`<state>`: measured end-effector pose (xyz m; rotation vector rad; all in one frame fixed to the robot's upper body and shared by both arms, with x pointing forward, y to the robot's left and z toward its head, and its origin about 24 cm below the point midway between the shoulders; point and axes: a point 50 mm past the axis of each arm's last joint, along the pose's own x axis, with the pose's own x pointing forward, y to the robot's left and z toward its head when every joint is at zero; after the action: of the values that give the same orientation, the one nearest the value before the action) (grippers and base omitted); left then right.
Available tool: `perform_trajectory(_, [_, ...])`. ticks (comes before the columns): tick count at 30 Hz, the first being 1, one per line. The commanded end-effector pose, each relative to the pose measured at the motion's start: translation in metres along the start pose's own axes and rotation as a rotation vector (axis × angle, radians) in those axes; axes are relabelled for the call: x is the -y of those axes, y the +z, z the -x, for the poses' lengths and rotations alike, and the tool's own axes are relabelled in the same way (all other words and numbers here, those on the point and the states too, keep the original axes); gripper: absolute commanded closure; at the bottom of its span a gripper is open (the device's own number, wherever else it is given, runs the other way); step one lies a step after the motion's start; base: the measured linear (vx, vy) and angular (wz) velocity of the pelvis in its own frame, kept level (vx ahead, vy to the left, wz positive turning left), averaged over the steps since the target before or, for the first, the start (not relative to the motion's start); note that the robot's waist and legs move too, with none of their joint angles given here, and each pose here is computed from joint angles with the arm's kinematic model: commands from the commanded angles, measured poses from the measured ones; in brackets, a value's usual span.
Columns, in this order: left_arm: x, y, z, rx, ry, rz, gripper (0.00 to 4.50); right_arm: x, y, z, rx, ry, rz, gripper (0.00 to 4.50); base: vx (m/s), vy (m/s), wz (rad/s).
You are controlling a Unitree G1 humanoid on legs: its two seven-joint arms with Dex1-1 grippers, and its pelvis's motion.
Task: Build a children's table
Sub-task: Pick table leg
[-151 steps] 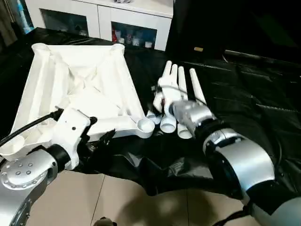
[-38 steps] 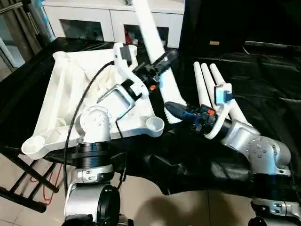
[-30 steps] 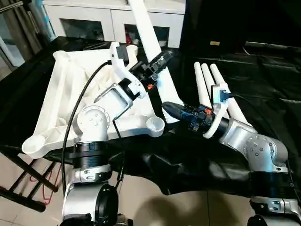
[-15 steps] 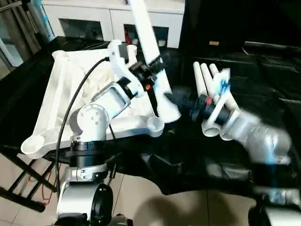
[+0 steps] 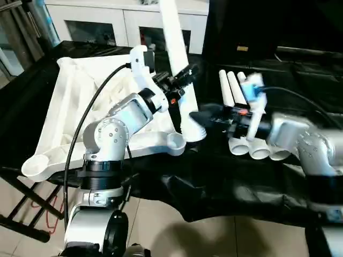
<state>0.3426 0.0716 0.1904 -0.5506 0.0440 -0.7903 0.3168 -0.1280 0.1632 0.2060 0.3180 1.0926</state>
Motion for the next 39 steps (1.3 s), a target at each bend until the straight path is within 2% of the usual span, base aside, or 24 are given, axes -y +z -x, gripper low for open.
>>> perform_trajectory(1, [0.008, 0.007, -0.003, 0.019, -0.01, -0.077, 2.55, -0.002, 0.007, -0.007, -0.012, -0.046, 0.055, 0.46, 0.0, 0.0, 0.0])
perform_trajectory(2, [0.007, 0.006, -0.004, 0.017, 0.021, -0.125, 2.55, 0.001, 0.006, -0.014, -0.04, -0.112, 0.071, 0.46, 0.0, 0.0, 0.0])
perform_trajectory(4, [0.006, 0.005, -0.004, 0.018, 0.039, -0.143, 2.55, 0.003, 0.006, -0.017, -0.046, -0.148, 0.057, 0.75, 0.0, 0.0, 0.0])
perform_trajectory(7, [0.006, 0.005, -0.005, 0.023, 0.054, -0.155, 2.55, 0.004, 0.003, -0.023, -0.055, -0.178, 0.053, 0.96, 0.0, 0.0, 0.0])
perform_trajectory(9, [0.012, 0.002, -0.009, 0.013, 0.058, -0.209, 2.55, 0.003, -0.005, -0.034, -0.088, -0.215, 0.058, 1.16, 0.0, 0.0, 0.0])
perform_trajectory(19, [0.013, -0.001, -0.011, 0.007, 0.058, -0.236, 2.55, -0.001, -0.007, -0.046, -0.083, -0.229, 0.053, 1.9, 0.0, 0.0, 0.0])
perform_trajectory(25, [0.008, 0.0, -0.011, 0.009, 0.095, -0.258, 2.55, -0.003, -0.006, -0.047, -0.072, -0.221, 0.065, 2.33, 0.0, 0.0, 0.0])
perform_trajectory(26, [0.006, 0.0, -0.01, 0.015, 0.109, -0.258, 1.99, -0.003, -0.006, -0.047, -0.069, -0.216, 0.067, 2.46, 0.0, 0.0, 0.0])
perform_trajectory(29, [0.005, 0.001, -0.009, 0.024, 0.088, -0.216, 1.85, -0.008, -0.006, -0.047, -0.044, -0.163, 0.064, 2.51, 0.0, 0.0, 0.0])
perform_trajectory(32, [0.005, 0.003, -0.007, 0.043, 0.074, -0.189, 1.5, -0.011, -0.007, -0.045, -0.028, -0.122, 0.057, 2.52, 0.0, 0.0, 0.0])
perform_trajectory(34, [0.005, 0.006, -0.005, 0.062, 0.043, -0.155, 1.5, -0.017, -0.008, -0.039, -0.016, -0.038, 0.073, 2.52, 0.0, 0.0, 0.0])
perform_trajectory(36, [0.005, 0.008, -0.004, 0.072, 0.035, -0.138, 1.21, -0.019, -0.009, -0.037, -0.013, -0.006, 0.079, 2.53, 0.0, 0.0, 0.0])
perform_trajectory(37, [0.006, 0.011, -0.001, 0.084, -0.023, -0.082, 1.14, -0.028, -0.009, -0.03, 0.012, 0.104, 0.091, 2.53, 0.0, 0.0, 0.0])
perform_trajectory(39, [0.012, 0.013, 0.003, 0.089, -0.14, 0.003, 1.13, -0.035, -0.009, -0.022, 0.045, 0.198, 0.076, 2.54, 0.0, 0.0, 0.0])
